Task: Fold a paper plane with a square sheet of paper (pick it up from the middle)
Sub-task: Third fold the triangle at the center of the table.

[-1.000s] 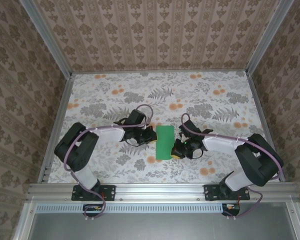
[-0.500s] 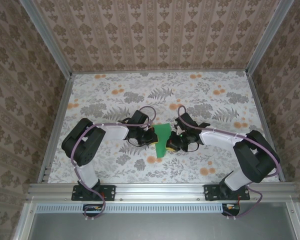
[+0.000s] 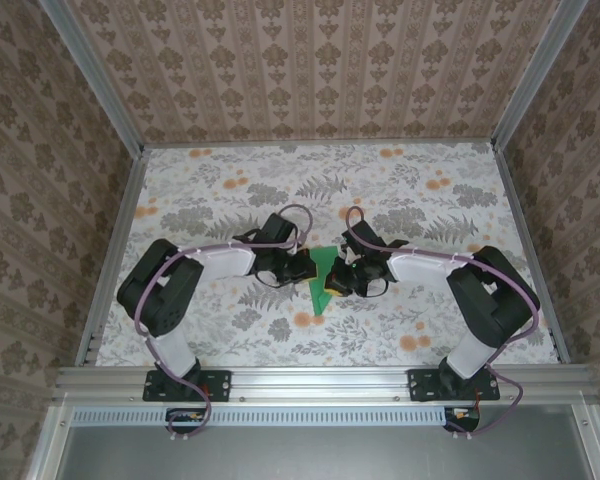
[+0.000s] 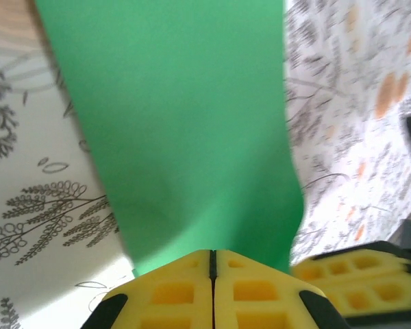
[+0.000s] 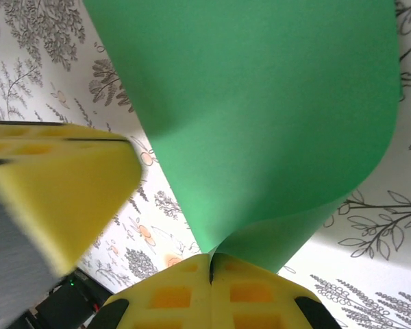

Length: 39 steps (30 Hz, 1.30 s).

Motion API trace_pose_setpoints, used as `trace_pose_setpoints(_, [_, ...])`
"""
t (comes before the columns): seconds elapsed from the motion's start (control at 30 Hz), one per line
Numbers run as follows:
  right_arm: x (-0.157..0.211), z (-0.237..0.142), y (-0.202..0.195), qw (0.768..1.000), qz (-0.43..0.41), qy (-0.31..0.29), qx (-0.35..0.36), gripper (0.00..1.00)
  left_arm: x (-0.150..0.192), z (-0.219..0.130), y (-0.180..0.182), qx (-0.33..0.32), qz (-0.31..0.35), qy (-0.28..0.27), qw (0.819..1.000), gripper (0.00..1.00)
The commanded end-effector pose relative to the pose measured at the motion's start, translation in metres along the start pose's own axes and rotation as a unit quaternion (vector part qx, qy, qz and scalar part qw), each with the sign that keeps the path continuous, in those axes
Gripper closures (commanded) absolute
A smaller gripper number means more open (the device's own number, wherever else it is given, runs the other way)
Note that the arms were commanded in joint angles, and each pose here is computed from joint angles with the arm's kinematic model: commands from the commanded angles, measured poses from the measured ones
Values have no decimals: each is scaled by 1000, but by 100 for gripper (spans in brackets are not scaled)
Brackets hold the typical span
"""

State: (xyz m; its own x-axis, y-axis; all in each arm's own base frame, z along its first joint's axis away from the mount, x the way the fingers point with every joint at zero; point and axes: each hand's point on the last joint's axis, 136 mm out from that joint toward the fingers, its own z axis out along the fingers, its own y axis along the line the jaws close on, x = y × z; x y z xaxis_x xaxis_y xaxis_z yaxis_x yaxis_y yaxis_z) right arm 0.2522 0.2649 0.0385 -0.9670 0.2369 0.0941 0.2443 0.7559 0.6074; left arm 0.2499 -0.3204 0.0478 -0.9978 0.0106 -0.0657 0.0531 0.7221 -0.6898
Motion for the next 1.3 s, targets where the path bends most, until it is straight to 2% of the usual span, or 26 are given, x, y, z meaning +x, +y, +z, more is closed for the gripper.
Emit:
trace_pose_setpoints(0.0, [-7, 3, 5, 1000, -8, -12, 2, 98, -18, -12, -14, 18, 20, -26, 999, 94])
trace_pose_setpoints(0.23, [-12, 7, 10, 999, -13, -24, -19, 98, -11, 9, 16, -33, -4, 9, 999, 95])
trace_pose_setpoints(0.43, [-13, 10, 8, 999, -12, -24, -20, 98, -3, 20, 22, -40, -12, 39, 998, 95])
trace_pose_setpoints(1.27, [-17, 25, 0, 1000, -16, -18, -9, 98, 2, 22, 28, -57, -14, 49, 997, 96])
